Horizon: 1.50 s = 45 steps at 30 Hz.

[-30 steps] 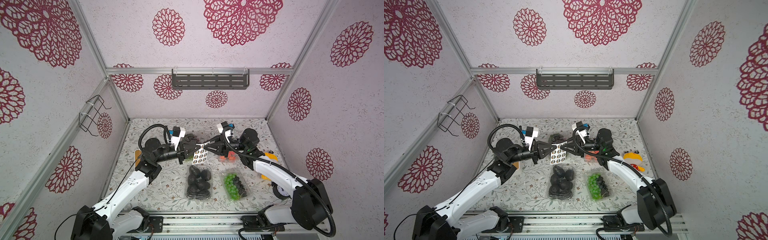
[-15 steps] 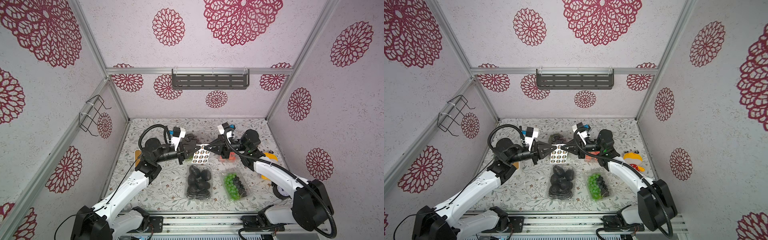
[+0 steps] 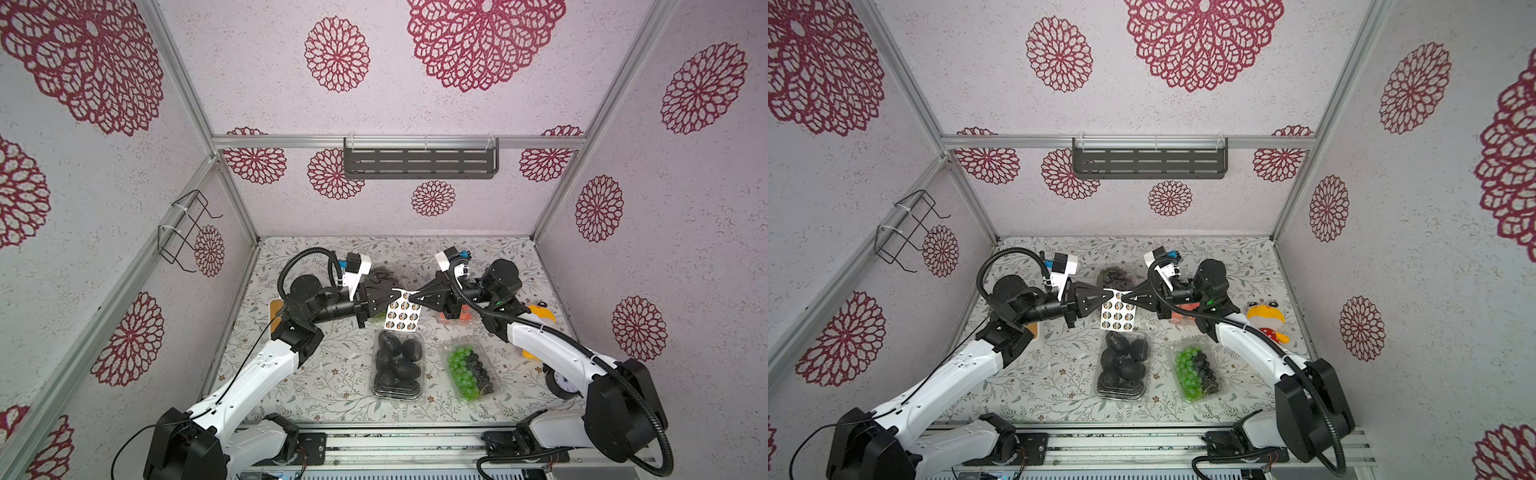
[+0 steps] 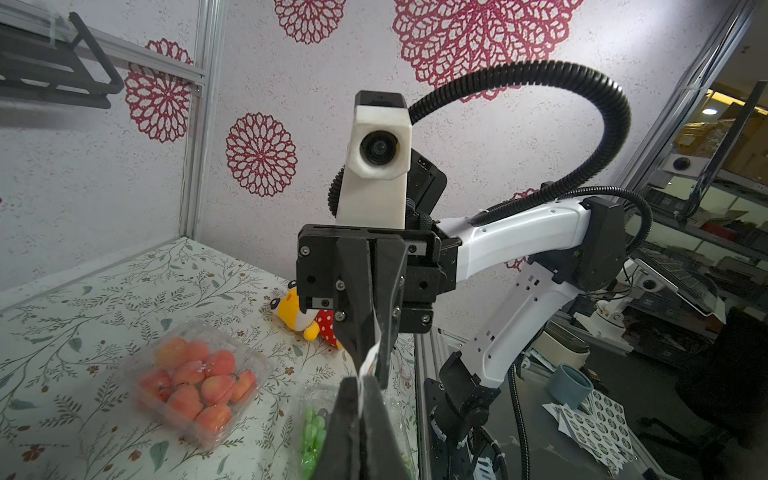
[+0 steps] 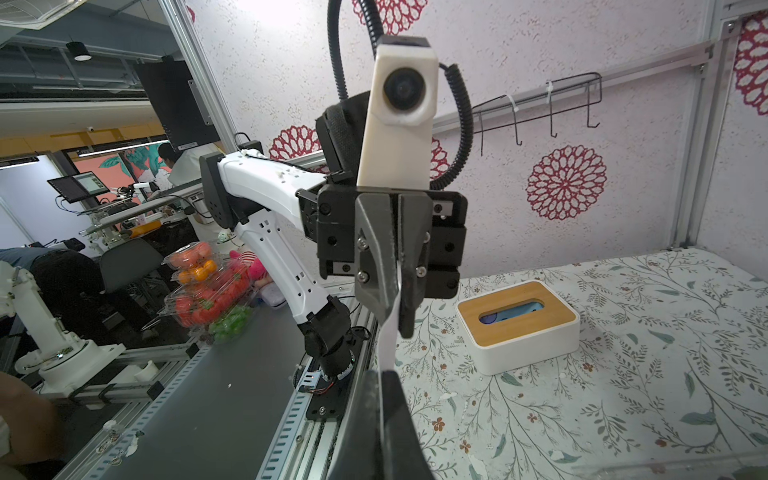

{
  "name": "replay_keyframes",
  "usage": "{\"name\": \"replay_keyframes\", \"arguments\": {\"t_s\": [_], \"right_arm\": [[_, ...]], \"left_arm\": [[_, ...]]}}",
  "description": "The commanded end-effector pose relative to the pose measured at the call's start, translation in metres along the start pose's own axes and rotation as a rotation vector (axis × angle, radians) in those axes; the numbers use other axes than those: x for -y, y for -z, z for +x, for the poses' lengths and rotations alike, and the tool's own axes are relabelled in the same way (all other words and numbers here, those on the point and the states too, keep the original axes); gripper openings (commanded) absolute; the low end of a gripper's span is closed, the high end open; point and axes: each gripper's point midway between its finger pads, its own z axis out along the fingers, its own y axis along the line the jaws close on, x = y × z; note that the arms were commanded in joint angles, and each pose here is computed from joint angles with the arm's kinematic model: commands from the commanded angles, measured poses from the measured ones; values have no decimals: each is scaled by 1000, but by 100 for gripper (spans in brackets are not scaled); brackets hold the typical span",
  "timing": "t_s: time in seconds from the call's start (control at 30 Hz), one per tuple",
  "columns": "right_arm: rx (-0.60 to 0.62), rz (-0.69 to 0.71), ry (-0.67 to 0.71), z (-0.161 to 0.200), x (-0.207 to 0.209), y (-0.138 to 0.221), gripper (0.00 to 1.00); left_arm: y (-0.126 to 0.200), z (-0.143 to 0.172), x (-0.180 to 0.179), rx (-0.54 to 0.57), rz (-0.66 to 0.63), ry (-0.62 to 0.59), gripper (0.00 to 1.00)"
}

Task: Label fruit boxes
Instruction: Adjust the label sticker.

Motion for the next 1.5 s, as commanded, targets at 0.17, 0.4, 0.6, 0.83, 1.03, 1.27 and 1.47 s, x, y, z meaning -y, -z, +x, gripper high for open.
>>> {"name": "replay_keyframes", "arguments": {"t_s": [0.17, 0.4, 0.6, 0.83, 1.03, 1.27, 1.47], "right_arm": [[7, -52, 105, -12, -20, -3, 0], [6, -40, 94, -12, -17, -3, 0], [6, -33, 100, -13, -17, -3, 0], [5, -28, 104, -13, -17, -3, 0], [5, -39, 109, -14, -20, -3, 0], [0, -52, 115, -12, -23, -4, 0], [-3, -55, 117, -11, -22, -5, 0]], "left_arm": [[-1, -2, 5, 0, 38, -5, 7], [1, -2, 8, 1, 36, -11, 21], [5, -2, 9, 9, 24, -17, 9], [6, 0, 15, 5, 46, -19, 5], [4, 4, 11, -8, 52, 4, 9], [2, 1, 14, 6, 77, 11, 0], [2, 0, 22, 6, 124, 35, 0]]}}
